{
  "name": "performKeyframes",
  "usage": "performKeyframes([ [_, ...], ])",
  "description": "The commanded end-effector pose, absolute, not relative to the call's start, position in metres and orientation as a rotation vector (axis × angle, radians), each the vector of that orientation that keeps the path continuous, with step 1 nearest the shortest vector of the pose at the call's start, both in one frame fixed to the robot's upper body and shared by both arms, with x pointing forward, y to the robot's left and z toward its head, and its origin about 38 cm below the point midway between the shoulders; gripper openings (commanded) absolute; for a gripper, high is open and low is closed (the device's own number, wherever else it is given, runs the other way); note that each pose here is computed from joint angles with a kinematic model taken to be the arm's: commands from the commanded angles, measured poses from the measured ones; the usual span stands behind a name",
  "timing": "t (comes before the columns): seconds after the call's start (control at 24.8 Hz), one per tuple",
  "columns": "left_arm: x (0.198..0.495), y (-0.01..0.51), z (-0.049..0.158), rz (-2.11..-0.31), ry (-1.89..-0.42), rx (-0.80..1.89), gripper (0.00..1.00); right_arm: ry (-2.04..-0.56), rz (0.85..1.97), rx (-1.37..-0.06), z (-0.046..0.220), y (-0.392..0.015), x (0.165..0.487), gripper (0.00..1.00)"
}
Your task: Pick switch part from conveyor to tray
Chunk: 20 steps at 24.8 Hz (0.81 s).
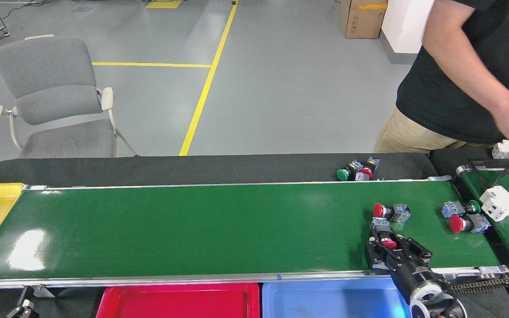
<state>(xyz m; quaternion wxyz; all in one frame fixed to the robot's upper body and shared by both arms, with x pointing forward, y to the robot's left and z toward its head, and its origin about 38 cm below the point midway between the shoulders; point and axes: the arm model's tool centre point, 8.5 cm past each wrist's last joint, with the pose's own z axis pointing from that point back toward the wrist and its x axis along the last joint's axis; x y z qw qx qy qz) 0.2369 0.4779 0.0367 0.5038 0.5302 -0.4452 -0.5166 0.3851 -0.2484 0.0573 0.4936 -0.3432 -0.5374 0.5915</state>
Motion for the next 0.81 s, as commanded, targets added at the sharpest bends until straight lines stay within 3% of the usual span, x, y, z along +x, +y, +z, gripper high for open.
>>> performKeyframes([
  [0.0, 0.240, 0.483, 0.045, -1.255, -1.077, 1.307, 1.00, -1.493, 1.551, -0.800, 0.081, -0.213, 0.383, 0.05],
  [0.08, 0.240, 0.483, 0.045, -1.257, -1.077, 1.306, 1.00, -1.691, 1.681, -0.687, 0.092, -0.157, 0.369, 0.15],
  [0.2, 0.241, 0.483, 0.046, -1.267, -1.075, 1.309, 1.00, -1.898, 1.888, -0.426, 0.088, -0.073, 0.335, 0.40],
  [0.24, 0.241, 0.481, 0.045, -1.273, -1.077, 1.304, 1.00, -1.925, 1.936, -0.359, 0.084, -0.051, 0.324, 0.62],
  [0.28, 0.245, 0.477, 0.044, -1.282, -1.087, 1.296, 1.00, -1.954, 1.988, -0.289, 0.082, -0.028, 0.310, 0.98],
  [0.4, 0.257, 0.466, 0.045, -1.317, -1.124, 1.280, 1.00, -1.958, 2.052, -0.173, 0.069, 0.000, 0.292, 1.00],
  [0.56, 0.264, 0.453, 0.043, -1.397, -1.154, 1.241, 1.00, -1.951, 2.029, -0.185, 0.069, -0.008, 0.296, 1.00],
  [0.64, 0.264, 0.451, 0.042, -1.402, -1.157, 1.236, 1.00, -1.937, 1.958, -0.283, 0.077, -0.034, 0.313, 1.00],
  [0.77, 0.262, 0.452, 0.040, -1.403, -1.150, 1.229, 1.00, -1.854, 1.725, -0.444, 0.076, -0.107, 0.320, 0.99],
])
